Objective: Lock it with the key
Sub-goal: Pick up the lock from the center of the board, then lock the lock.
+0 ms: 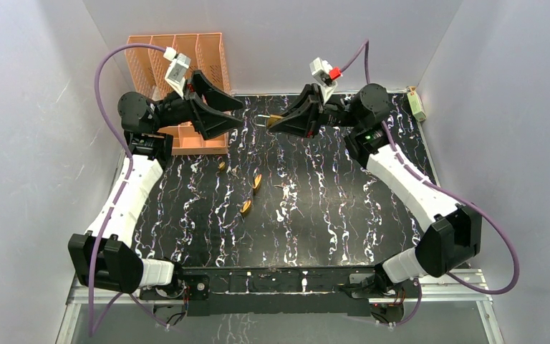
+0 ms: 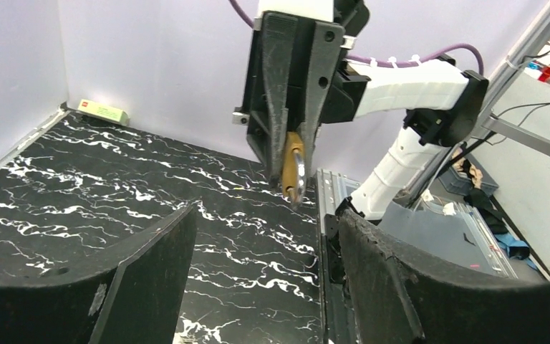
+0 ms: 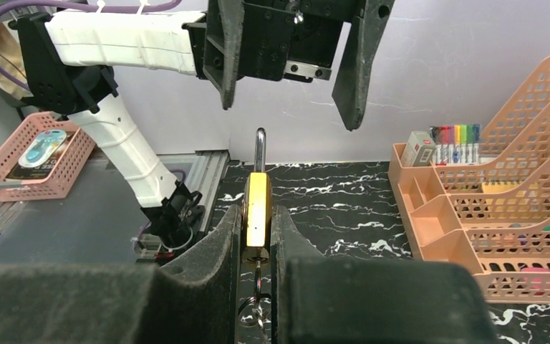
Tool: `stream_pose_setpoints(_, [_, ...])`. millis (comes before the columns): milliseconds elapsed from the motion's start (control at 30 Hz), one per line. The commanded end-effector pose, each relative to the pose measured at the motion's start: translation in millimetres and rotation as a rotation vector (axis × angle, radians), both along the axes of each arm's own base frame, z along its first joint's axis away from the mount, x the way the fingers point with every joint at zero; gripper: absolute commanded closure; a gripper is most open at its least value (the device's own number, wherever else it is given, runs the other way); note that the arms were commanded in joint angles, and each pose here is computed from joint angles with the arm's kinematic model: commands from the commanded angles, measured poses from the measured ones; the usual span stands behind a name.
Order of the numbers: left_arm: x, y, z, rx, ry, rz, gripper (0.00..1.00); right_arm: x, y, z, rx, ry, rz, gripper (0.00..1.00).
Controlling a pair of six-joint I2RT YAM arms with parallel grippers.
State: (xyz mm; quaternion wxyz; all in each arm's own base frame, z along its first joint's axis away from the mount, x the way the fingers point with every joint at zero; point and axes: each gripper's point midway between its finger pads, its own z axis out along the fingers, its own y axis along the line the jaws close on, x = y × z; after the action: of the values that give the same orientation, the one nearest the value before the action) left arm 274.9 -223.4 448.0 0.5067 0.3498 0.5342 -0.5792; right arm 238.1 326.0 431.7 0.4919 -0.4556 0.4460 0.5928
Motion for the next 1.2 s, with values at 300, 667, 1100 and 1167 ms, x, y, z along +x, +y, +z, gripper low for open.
stream_pose_setpoints(300, [-22, -10, 4, 0.031, -0.041, -0.085, 0.50, 8, 8, 16, 0.013, -0.013, 0.034, 1.00])
stream_pose_setpoints(667, [-14, -14, -8, 0.059, -0.041, -0.037, 0.50, 13, 13, 17, 0.019, 0.005, 0.046, 1.00])
stream_pose_setpoints(1100, [-6, -15, -11, 0.052, -0.035, -0.006, 1.00, 14, 24, 12, -0.017, 0.036, 0.082, 1.00])
stream_pose_setpoints(1167, [-6, -15, -12, 0.051, -0.032, -0.010, 1.00, 13, 27, 13, -0.013, 0.033, 0.087, 1.00])
